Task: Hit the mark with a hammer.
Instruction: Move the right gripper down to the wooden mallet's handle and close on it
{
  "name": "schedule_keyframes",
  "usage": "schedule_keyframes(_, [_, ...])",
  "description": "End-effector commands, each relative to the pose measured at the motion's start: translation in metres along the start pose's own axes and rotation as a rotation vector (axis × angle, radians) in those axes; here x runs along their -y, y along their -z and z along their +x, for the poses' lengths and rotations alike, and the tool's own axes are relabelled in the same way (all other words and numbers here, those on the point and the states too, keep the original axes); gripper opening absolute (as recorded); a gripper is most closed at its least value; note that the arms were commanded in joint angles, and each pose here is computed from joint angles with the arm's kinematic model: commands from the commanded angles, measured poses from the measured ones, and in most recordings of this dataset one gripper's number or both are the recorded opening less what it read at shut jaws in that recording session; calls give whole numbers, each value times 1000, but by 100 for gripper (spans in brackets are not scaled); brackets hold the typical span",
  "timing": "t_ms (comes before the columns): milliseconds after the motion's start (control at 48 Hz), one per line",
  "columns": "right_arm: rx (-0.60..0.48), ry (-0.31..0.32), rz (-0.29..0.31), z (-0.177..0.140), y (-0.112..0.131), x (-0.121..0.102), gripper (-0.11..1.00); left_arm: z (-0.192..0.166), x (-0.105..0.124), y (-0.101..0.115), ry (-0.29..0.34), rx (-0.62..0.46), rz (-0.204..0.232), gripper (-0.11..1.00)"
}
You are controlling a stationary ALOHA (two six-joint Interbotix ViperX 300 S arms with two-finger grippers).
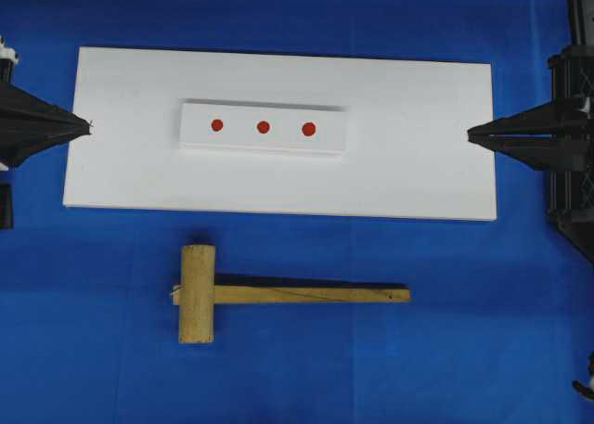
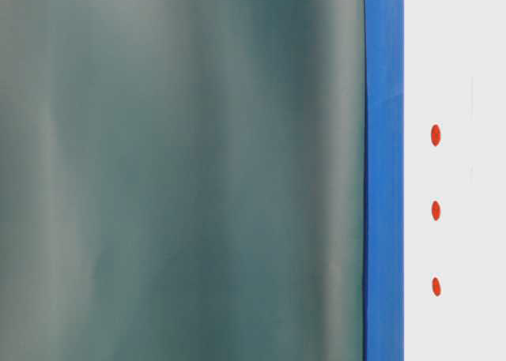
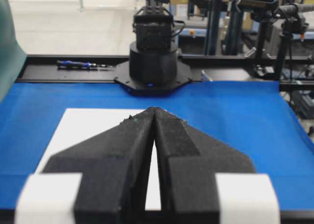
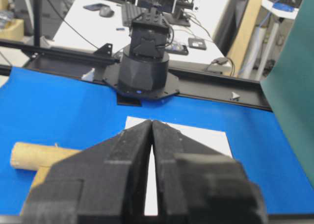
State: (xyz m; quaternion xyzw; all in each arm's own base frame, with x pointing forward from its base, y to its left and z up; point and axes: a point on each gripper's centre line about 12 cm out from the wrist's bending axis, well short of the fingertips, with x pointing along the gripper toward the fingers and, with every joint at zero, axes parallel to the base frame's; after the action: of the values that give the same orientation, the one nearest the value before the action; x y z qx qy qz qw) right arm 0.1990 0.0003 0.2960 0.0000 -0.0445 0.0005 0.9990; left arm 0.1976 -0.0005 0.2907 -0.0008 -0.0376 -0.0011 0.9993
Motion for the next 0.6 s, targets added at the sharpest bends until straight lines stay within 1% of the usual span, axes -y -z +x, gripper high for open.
schedule_keyframes(0, [8, -1, 6, 4, -6, 0, 0, 2, 2, -8, 10, 15, -15, 0])
schedule_keyframes(125, [-46, -19, 21, 12, -4, -4, -6, 2, 2, -8, 8, 17, -17, 0])
schedule_keyframes(354, [-124, -87, 96, 33, 3, -22, -6, 3, 2, -5, 9, 5, -17, 0])
schedule_keyframes(479, [-185, -142, 125, 50, 11, -39, -6, 3, 2, -3, 9, 0, -17, 0])
schedule_keyframes(583, [-237, -171, 142, 67, 23, -51, -1, 2, 2, -2, 9, -2, -17, 0])
